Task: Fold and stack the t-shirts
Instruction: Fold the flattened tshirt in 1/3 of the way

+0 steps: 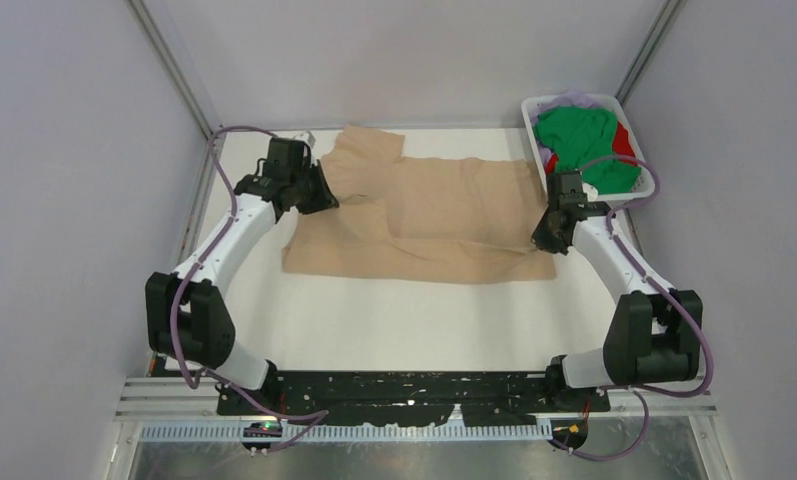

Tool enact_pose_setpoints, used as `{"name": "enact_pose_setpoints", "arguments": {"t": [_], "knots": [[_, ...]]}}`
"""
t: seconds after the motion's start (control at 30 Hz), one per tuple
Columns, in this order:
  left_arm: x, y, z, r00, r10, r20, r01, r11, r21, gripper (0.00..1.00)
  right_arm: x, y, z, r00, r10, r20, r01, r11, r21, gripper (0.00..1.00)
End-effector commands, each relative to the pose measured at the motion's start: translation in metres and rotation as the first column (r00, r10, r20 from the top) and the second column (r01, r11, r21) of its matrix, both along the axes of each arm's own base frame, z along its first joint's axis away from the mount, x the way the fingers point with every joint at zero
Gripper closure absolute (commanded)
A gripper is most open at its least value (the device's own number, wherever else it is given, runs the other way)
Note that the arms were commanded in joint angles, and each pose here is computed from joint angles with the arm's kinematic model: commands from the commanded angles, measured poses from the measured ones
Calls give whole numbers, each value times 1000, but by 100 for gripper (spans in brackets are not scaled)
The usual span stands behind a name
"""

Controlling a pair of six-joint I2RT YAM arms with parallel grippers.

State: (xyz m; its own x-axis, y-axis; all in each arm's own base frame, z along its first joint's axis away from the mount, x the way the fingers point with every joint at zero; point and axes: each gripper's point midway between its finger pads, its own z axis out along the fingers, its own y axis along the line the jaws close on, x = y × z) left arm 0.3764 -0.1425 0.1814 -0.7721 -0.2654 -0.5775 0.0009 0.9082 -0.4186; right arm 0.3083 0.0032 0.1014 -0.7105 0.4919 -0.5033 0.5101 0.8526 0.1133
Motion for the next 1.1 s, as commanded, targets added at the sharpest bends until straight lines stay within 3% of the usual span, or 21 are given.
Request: {"name": "enact_pose_setpoints", "arguments": {"t": [0.0,0.2,0.23,0.27,0.3,0.33,0.37,0.43,0.5,0.67,0.8,1.07], "knots": [[37,10,11,995,15,95,-21,998,56,100,34,-3,8,997,-24,78,23,1000,13,95],[77,15,-23,998,47,35,-49,996,77,96,59,-23,-10,987,-130,93,133,991,-28,85],[85,17,-26,998,61,30,-64,994,88,85,64,-24,-14,985,-141,95,145,989,-28,71],[94,20,-27,997,73,33,-76,992,102,67,72,-25,-11,982,-150,116,154,988,-30,62],[104,24,-28,995,91,35,-94,989,116,43,75,-27,-16,982,-155,106,159,987,-36,48],[110,27,-28,994,103,31,-106,986,130,18,80,-29,-11,980,-159,116,165,985,-44,39],[115,30,-26,993,115,25,-117,984,137,3,84,-29,-9,980,-161,119,167,985,-48,21],[117,31,-22,992,123,5,-122,983,136,0,82,-30,-4,980,-150,128,158,986,-55,6],[106,26,-18,995,104,-3,-103,989,106,0,75,-30,1,982,-126,141,136,989,-62,0],[61,-6,-30,999,13,-34,-16,996,-86,0,56,11,14,971,77,227,-67,996,-52,4],[33,-25,-59,994,-51,-100,32,982,-187,0,51,71,-4,921,263,289,-305,946,110,4],[24,-12,-100,977,26,-214,-54,991,-124,0,92,63,-31,947,236,219,-263,959,106,5]]}}
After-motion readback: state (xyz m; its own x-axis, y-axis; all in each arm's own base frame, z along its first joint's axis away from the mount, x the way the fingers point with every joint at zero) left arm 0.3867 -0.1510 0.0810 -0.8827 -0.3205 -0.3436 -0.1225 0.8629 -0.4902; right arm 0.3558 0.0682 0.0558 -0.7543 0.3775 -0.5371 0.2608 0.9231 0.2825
